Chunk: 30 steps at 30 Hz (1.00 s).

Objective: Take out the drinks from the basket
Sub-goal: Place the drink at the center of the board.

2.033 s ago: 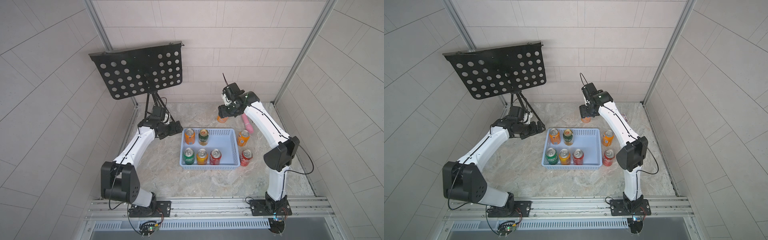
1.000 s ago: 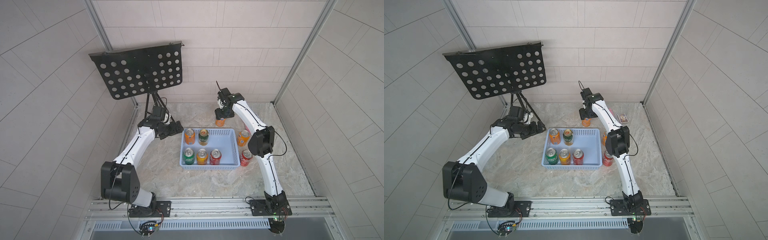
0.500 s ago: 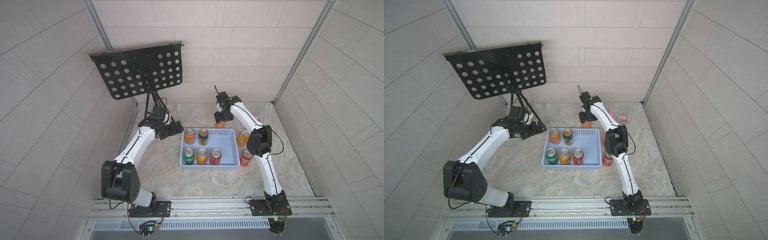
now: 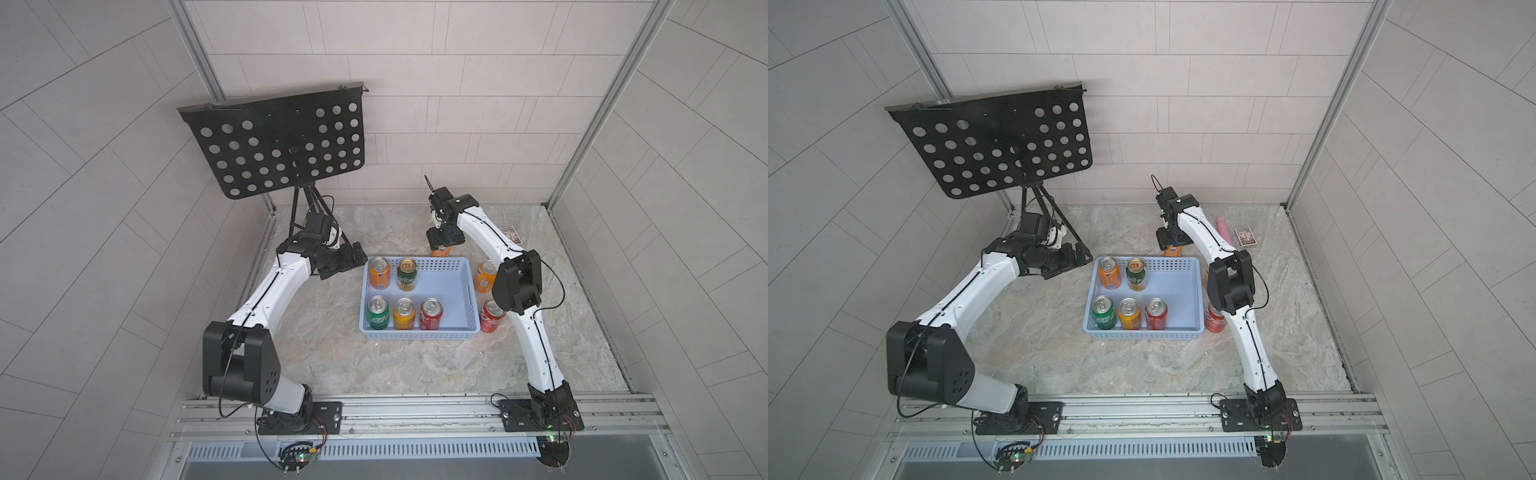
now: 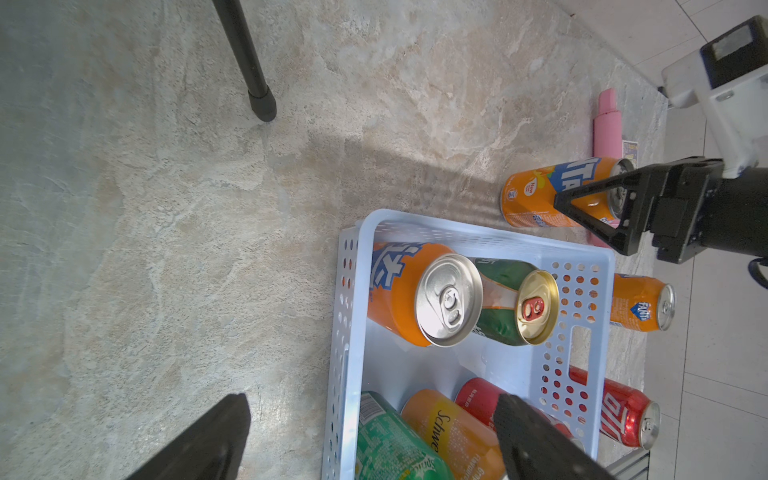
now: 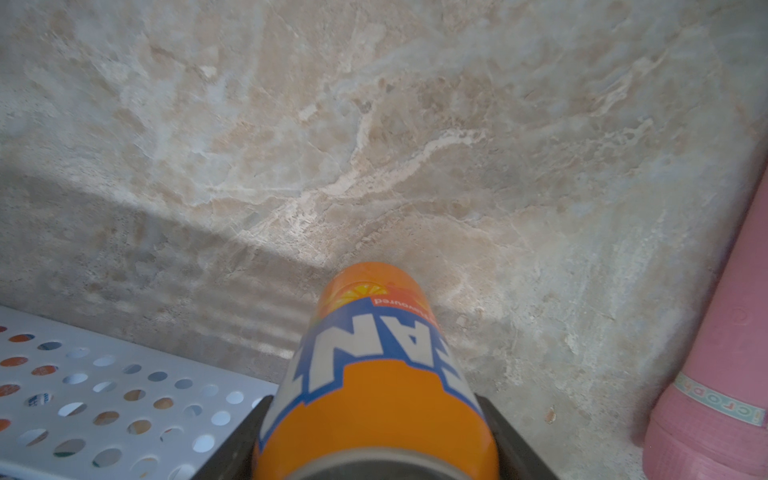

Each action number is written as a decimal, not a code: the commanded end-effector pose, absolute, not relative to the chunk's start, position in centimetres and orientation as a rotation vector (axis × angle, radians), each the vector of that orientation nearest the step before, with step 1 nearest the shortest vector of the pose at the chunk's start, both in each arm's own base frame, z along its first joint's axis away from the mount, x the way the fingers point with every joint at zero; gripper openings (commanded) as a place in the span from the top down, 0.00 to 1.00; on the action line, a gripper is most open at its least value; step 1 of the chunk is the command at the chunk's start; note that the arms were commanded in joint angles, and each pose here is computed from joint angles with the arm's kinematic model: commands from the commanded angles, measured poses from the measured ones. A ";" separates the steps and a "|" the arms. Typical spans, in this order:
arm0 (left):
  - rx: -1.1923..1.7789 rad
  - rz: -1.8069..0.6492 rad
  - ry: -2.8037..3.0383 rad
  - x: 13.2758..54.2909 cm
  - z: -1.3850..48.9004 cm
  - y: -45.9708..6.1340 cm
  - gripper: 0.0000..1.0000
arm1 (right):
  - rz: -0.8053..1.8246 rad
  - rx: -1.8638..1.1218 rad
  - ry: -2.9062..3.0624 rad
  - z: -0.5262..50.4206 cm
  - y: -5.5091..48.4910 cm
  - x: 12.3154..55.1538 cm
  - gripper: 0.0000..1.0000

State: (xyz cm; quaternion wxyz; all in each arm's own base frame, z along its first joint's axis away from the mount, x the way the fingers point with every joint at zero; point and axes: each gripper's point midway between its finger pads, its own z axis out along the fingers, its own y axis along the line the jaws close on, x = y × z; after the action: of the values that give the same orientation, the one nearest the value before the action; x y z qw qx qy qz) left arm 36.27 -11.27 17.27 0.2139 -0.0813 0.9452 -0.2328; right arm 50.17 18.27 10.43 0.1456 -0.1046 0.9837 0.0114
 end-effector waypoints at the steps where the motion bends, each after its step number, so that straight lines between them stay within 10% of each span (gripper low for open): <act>1: -0.225 -0.630 2.632 36.1 17.3 -11.1 0.00 | 0.013 -0.295 2.806 11.2 18.2 50.5 0.31; 9: -0.225 -0.628 2.632 36.1 17.4 -11.1 0.00 | 0.012 -0.286 2.795 12.1 18.0 50.1 0.10; 30: -0.220 -0.622 2.623 36.0 17.6 -11.0 0.00 | 0.002 -0.157 2.499 26.3 15.2 48.9 0.07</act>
State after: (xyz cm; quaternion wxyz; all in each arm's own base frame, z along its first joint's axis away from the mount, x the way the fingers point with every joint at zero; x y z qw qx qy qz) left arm 36.28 -11.21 17.24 0.2143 -0.0817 0.9455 -0.2311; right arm 49.83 16.21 23.32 0.2864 -0.0736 0.9553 0.0035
